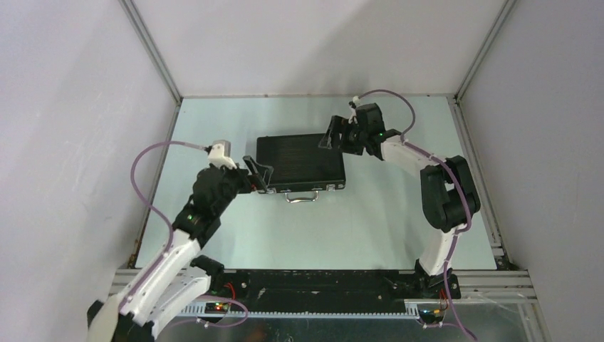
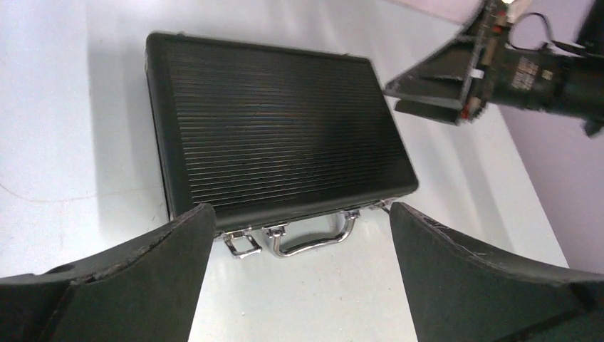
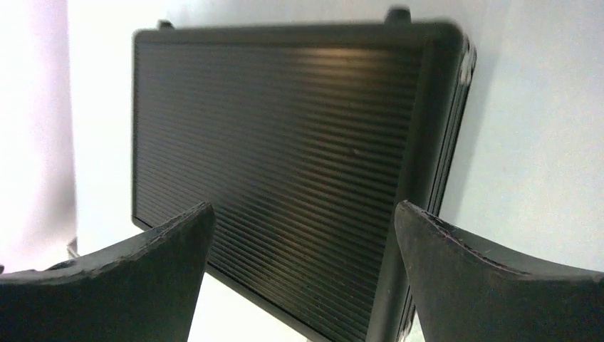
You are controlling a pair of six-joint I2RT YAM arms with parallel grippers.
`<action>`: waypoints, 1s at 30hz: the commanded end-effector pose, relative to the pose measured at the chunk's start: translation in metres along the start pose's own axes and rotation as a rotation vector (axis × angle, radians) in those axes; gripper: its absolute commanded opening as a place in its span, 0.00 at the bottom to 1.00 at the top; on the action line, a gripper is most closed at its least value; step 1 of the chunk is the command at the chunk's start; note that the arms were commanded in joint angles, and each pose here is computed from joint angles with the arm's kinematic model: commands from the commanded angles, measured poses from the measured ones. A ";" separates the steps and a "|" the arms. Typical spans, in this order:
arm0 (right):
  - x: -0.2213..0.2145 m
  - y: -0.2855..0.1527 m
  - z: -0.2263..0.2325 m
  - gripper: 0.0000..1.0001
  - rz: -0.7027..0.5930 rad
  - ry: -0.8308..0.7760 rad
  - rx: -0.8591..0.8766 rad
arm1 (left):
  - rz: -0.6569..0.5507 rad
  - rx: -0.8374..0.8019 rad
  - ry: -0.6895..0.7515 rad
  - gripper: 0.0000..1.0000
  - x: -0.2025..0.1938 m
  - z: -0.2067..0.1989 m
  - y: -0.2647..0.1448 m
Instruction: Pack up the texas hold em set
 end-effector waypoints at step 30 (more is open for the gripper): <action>-0.114 -0.030 -0.007 0.81 0.154 0.134 0.081 | 0.601 -0.136 -0.309 0.66 -0.055 0.070 0.178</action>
Point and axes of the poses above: each gripper's point midway between its finger pads, its own y axis out along the fingers, its own z axis along the line the jaws close on, x = y × z, the point moved 9 cm from there along -y, back along the fingers
